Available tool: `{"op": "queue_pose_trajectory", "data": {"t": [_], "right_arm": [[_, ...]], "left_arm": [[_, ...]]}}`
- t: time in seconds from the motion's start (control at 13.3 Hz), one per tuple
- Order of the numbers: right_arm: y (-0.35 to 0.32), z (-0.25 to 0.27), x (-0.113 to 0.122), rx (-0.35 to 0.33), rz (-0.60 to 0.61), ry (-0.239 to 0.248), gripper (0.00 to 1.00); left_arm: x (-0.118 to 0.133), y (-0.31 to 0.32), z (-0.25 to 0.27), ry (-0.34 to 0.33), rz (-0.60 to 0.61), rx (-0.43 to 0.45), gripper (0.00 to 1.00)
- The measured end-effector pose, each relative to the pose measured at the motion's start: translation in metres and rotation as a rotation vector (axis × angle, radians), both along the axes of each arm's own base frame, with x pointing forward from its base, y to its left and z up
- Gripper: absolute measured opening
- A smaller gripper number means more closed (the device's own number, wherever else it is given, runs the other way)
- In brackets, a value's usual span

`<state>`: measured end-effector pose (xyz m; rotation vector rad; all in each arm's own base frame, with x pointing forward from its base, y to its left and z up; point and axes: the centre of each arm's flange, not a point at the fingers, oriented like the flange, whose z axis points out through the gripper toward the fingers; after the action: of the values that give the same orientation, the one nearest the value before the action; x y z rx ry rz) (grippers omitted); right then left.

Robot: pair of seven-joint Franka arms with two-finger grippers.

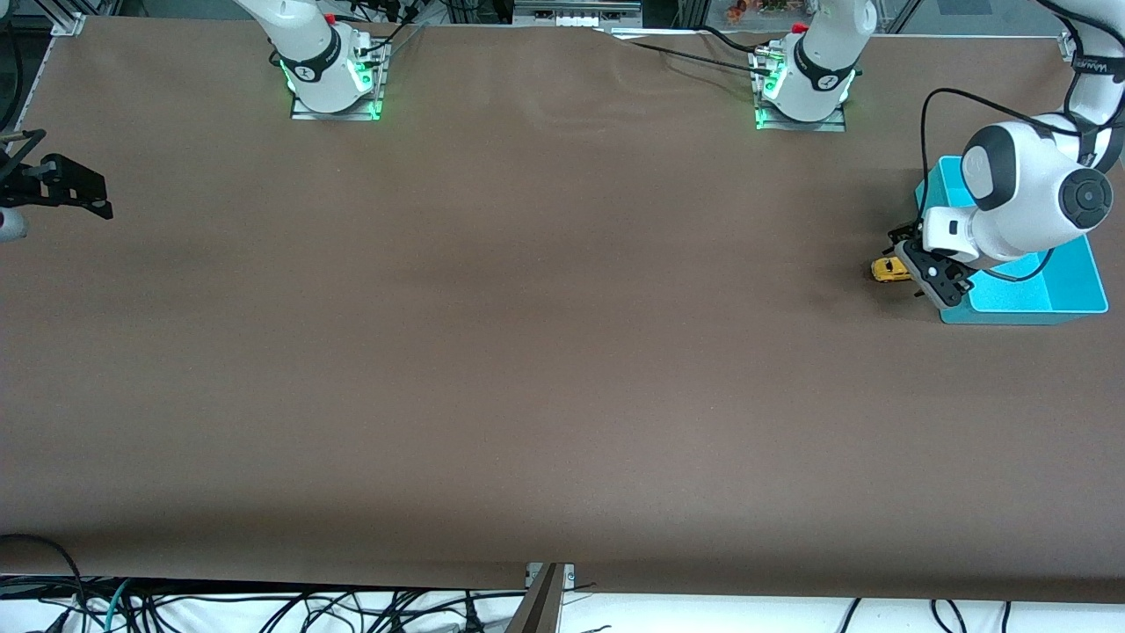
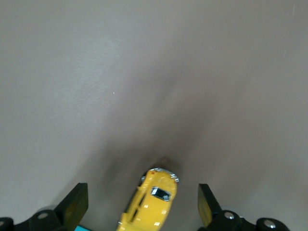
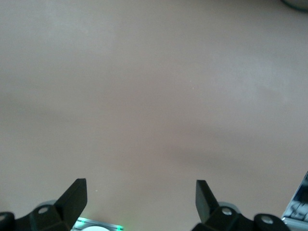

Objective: Wind and store yellow beetle car
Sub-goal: 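Lower the left gripper over the yellow car beside the cyan bin, then close the left gripper on the yellow car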

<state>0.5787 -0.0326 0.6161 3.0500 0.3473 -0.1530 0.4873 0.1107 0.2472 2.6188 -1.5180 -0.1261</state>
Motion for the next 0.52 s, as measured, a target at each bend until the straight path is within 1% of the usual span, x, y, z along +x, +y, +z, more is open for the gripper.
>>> {"op": "queue_pose_trajectory", "data": {"t": [0.15, 0.22, 0.52], "right_arm": [[0.001, -0.001, -0.005, 0.0, -0.038, 0.002, 1.0], [0.001, -0.001, -0.007, 0.001, -0.043, 0.005, 1.0], [0.004, -0.006, -0.01, -0.002, -0.082, 0.014, 1.0]], "left_arm": [[-0.01, 0.008, -0.025, -0.001, -0.122, -0.016, 1.0], [-0.016, 0.01, -0.034, 0.006, -0.153, -0.023, 1.0], [-0.037, 0.011, -0.053, 0.043, -0.202, -0.045, 1.0]]}}
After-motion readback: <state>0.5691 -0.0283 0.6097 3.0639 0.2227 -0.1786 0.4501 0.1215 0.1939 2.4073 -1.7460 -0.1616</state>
